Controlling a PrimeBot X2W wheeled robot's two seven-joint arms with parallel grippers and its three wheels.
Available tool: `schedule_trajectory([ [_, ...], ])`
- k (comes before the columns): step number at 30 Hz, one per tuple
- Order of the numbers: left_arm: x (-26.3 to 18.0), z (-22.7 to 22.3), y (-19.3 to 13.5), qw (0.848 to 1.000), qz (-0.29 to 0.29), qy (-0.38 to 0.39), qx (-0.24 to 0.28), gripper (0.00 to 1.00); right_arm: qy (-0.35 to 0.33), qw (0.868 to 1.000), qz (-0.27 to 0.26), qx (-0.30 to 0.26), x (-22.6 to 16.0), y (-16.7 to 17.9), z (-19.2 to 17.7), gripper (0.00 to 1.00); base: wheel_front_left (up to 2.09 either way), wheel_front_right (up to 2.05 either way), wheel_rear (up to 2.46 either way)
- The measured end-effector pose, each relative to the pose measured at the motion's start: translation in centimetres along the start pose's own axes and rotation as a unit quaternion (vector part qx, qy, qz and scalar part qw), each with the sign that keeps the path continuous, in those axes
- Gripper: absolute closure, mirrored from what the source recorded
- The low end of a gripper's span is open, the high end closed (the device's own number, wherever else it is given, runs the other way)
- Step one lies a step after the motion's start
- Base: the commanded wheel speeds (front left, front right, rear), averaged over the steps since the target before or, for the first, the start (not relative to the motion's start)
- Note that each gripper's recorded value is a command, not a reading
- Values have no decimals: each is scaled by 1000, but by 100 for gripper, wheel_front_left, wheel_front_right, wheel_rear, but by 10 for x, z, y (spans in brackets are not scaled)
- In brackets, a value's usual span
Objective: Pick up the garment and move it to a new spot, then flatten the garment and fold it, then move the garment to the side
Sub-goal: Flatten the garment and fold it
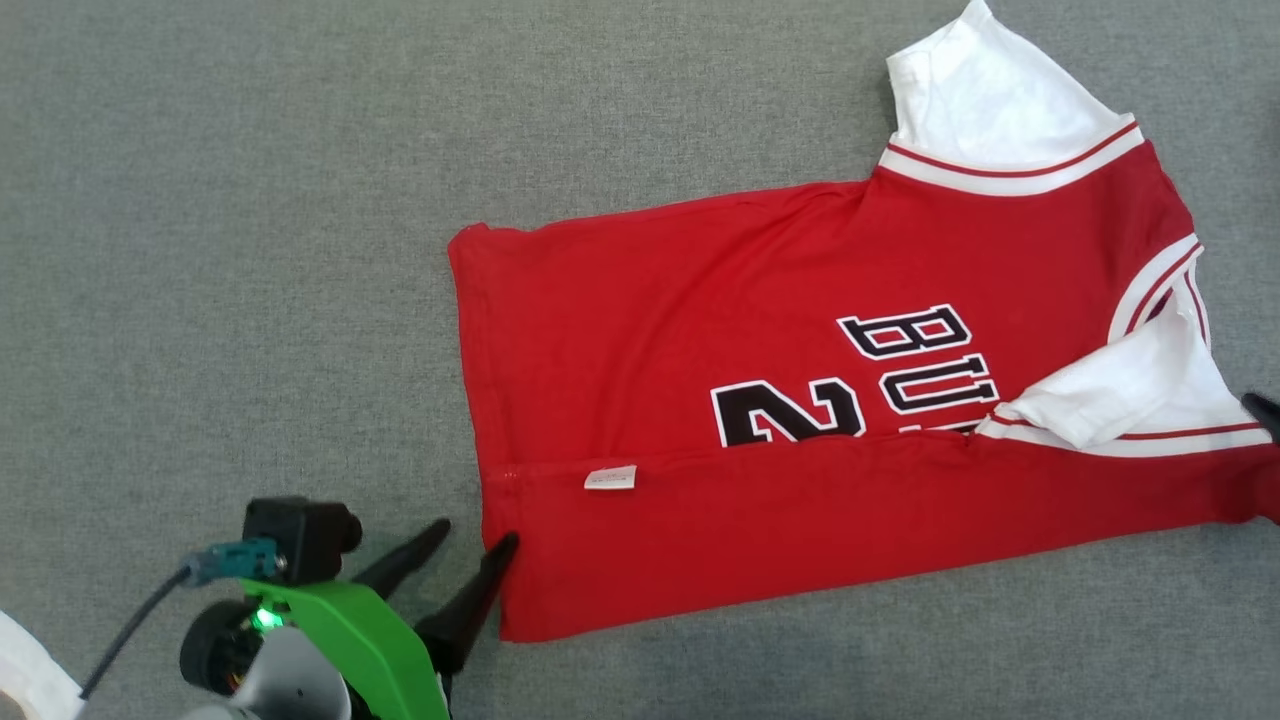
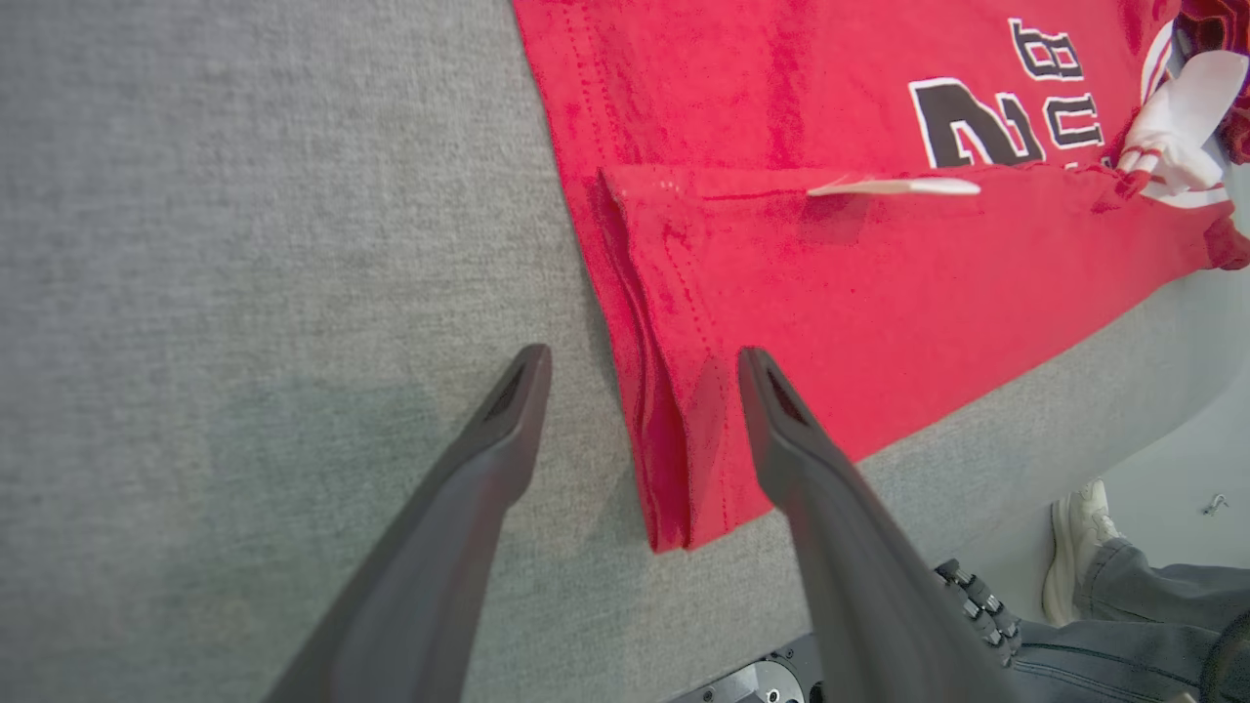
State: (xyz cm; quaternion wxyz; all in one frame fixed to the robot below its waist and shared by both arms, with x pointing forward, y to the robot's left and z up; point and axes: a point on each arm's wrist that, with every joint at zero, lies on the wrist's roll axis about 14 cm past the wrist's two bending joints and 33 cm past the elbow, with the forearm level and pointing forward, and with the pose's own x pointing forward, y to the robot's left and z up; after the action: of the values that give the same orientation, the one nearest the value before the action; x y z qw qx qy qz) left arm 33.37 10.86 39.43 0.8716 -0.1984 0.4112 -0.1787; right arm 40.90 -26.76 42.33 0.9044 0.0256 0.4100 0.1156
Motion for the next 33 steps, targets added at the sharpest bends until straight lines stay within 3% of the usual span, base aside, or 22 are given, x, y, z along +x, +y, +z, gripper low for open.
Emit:
schedule_trajectory([
  [1,2,27,0,999,-1,-25,30,0,-45,999,5,-24,-4,2,37,0,0,0,0],
  [5,20,87,6,993,10,-67,94,0,-122,990,-12,-74,2,-2,114,0,0,0,0],
  [12,82,132,4,990,-2,-67,126,0,-127,986,-20,-108,79,10,176,0,0,0,0],
  [17,108,130,23,990,13,-41,136,0,-80,991,19,-110,152,43,166,0,0,0,0],
  [22,114,123,32,990,14,-25,140,0,-53,991,42,-116,197,62,152,0,0,0,0],
  [32,115,116,35,990,12,-8,140,0,-47,990,53,-120,217,68,149,0,0,0,0],
  [33,116,115,34,990,10,-7,141,15,-46,990,57,-119,217,70,148,0,0,0,0],
])
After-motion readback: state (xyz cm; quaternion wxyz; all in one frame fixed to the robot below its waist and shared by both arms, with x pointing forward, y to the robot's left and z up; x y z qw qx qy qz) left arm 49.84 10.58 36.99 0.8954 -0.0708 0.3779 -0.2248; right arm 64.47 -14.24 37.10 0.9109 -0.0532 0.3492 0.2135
